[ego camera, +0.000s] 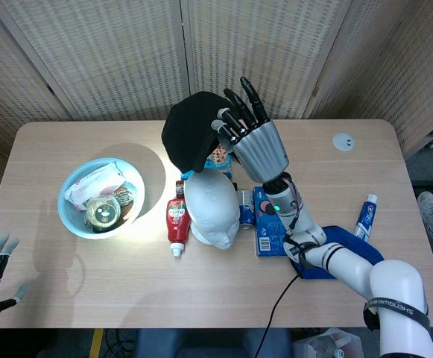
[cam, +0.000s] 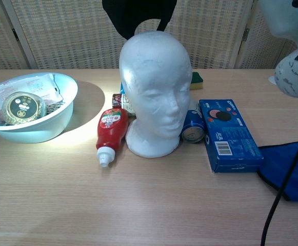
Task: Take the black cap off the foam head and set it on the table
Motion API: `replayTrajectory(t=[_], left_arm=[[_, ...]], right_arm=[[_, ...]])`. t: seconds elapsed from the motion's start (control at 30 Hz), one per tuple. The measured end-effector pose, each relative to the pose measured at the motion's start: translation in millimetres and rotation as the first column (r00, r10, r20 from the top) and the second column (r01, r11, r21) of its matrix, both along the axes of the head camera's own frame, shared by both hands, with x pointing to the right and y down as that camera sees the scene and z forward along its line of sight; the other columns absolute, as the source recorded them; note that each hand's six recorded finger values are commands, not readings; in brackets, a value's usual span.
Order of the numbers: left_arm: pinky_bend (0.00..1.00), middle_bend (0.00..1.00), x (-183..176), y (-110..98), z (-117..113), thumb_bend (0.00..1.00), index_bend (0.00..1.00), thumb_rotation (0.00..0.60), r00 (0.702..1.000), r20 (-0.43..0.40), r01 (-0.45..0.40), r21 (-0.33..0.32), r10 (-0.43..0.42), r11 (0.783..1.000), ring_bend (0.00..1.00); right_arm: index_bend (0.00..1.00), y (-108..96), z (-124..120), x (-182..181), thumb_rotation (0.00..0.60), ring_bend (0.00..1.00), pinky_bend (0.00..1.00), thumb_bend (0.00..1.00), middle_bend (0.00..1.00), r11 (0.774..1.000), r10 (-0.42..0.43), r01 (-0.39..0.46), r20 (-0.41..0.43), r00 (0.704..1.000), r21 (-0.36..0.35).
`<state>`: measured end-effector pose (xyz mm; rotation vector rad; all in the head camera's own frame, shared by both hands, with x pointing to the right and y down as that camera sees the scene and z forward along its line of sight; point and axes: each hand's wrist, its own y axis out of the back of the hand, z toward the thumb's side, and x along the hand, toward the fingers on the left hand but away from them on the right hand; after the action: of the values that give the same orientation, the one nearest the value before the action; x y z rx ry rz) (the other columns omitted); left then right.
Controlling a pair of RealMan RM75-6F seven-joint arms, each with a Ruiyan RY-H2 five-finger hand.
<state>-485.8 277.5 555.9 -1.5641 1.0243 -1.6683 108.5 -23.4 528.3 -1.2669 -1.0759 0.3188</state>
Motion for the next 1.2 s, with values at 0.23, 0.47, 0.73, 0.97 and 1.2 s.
replayTrajectory(t=[0.23,0.47,0.73,0.97,1.2], left_arm=[[0.03,0.01,-0.1,0.4,0.7,0.25,0.04,0.6,1.0,-0.001,0.003,-0.001,-0.003,1.0,0.08],[0.03,0.01,1.1,0.3,2.2,0.25,0.04,0.6,1.0,0.0,-0.001,-0.006,0.001,1.0,0.08],[0.03,0.01,4.5,0.0,4.2,0.25,0.04,0.6,1.0,-0.004,-0.008,-0.012,0.008,1.0,0.08],[0.03,0.01,5.6,1.4,5.1,0.25,0.04,0.6,1.0,-0.005,-0.007,-0.016,0.007,1.0,0.08],[0.03,0.01,4.1,3.7,3.8,0.25,0.04,0.6,1.0,-0.008,0.001,-0.02,-0.001,1.0,0.08]], right_arm=[[1.0,-9.5,10.2,31.3,0.6,0.19,0.0,0.57,0.48,0.998,0.051,-0.052,-0.047,0.998,-0.025],[1.0,-13.8,27.4,67.3,0.6,0.19,0.0,0.57,0.48,0.992,0.1,-0.107,-0.095,0.99,-0.063],[1.0,-8.1,52.8,94.8,0.6,0.19,0.0,0.57,0.48,0.983,0.121,-0.139,-0.149,0.981,-0.121],[1.0,3.6,85.1,110.7,0.6,0.19,0.0,0.57,0.49,0.968,0.124,-0.164,-0.204,0.971,-0.192],[1.0,12.2,109.7,118.7,0.6,0.19,0.0,0.57,0.49,0.947,0.135,-0.19,-0.216,0.967,-0.258]])
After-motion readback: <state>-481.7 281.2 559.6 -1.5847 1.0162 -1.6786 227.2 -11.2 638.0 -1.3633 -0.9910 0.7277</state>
